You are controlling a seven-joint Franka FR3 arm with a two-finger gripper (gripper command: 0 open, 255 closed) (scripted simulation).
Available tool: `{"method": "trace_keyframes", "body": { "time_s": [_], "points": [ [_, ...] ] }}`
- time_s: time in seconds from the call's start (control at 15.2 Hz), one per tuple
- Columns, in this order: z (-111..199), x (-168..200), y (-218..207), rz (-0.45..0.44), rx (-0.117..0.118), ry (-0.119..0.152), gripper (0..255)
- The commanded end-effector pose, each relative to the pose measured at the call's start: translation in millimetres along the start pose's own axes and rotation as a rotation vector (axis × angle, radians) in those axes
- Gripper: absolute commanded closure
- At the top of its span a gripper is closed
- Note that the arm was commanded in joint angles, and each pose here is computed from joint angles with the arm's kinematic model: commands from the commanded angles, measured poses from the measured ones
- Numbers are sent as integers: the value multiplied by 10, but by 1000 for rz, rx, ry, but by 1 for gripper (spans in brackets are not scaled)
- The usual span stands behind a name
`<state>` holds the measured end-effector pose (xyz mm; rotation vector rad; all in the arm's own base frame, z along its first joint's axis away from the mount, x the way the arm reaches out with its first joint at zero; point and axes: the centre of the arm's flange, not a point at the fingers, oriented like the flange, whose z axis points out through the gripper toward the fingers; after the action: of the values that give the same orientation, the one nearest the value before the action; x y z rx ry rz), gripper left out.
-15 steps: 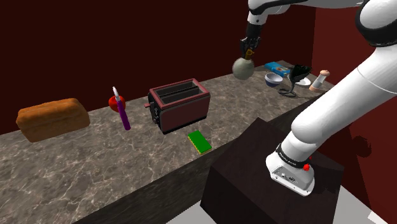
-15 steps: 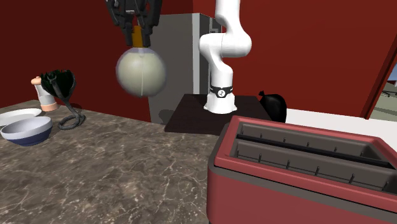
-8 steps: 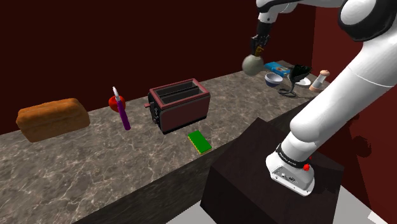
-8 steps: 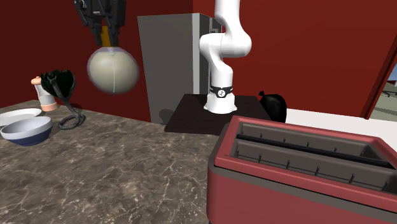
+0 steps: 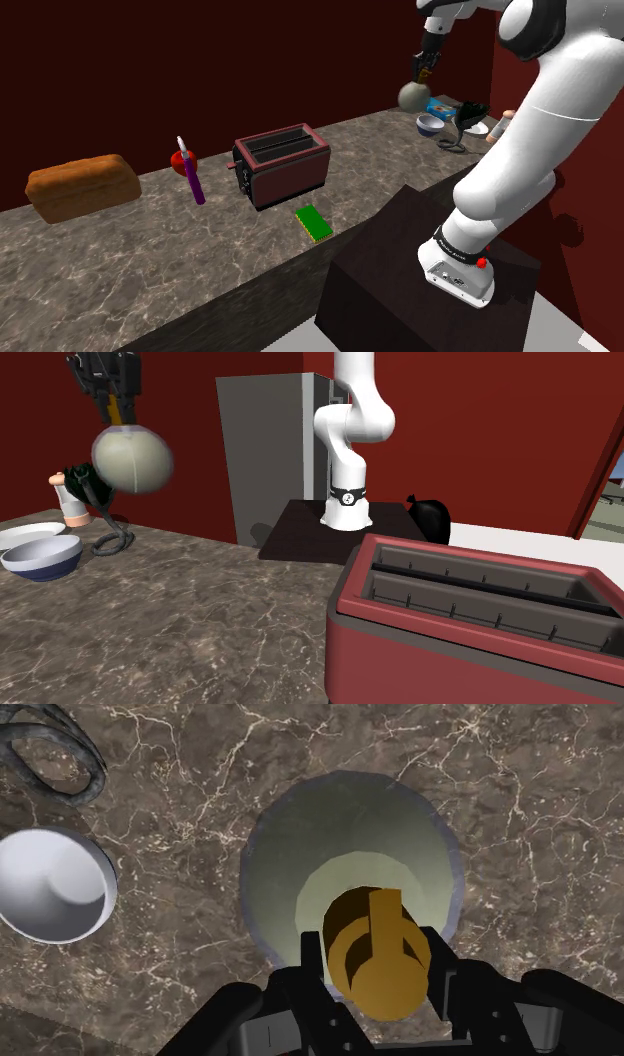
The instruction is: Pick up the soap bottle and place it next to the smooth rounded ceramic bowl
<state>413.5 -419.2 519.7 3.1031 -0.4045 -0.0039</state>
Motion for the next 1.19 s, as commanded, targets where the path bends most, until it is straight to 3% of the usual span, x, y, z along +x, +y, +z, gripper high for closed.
{"method": "trace_keyframes", "body": {
  "time_s": [0.0,0.66,1.12],
  "points": [
    [-26,24,274,-2,-1,1,255],
    [-16,135,1545,-2,-1,1,255],
    [354,135,1541,-2,-1,1,255]
  ]
}}
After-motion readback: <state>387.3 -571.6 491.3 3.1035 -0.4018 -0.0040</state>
